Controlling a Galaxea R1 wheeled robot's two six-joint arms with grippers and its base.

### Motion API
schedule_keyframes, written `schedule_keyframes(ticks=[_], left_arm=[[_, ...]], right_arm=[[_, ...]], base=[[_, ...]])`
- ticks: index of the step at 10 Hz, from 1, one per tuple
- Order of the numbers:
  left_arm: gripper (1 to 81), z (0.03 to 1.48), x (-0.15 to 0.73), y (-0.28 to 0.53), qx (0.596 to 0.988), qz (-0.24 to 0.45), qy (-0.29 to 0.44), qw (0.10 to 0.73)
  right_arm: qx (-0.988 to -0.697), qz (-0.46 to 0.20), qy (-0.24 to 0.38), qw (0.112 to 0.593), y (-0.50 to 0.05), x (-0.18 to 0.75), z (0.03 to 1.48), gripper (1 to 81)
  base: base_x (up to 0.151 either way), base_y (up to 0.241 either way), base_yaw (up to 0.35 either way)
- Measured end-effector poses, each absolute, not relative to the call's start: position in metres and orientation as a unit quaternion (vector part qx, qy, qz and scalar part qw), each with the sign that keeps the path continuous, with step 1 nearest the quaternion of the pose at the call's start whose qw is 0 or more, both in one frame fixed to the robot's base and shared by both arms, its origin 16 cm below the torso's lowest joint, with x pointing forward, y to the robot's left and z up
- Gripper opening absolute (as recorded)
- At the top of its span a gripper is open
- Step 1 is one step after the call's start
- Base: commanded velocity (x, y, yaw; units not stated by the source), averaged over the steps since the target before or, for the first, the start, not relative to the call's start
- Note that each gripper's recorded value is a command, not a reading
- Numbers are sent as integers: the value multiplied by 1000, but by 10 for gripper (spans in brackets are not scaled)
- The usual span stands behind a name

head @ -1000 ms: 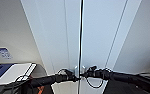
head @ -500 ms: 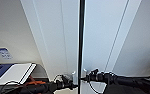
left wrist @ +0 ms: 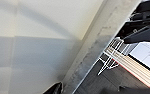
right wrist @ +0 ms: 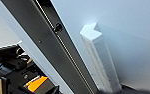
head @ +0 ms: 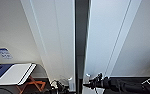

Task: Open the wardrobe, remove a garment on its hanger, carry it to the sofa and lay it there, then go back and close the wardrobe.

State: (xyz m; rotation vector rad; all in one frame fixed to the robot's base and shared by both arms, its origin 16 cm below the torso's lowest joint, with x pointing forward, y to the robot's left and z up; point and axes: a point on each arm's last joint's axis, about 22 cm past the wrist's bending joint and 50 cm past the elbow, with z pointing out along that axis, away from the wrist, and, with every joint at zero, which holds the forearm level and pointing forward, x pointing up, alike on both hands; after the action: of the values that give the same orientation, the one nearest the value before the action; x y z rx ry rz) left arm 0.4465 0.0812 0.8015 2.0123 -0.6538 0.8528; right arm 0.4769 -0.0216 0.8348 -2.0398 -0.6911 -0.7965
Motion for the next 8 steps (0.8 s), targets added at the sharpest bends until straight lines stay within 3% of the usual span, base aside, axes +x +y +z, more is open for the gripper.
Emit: schedule_keyframes(ticks=[8], left_arm=[[811,798,355,182,829,326,-214,401]], right_arm=[[-811,-302,-228,446,-102,398,835,811]], base=[[0,0,0]])
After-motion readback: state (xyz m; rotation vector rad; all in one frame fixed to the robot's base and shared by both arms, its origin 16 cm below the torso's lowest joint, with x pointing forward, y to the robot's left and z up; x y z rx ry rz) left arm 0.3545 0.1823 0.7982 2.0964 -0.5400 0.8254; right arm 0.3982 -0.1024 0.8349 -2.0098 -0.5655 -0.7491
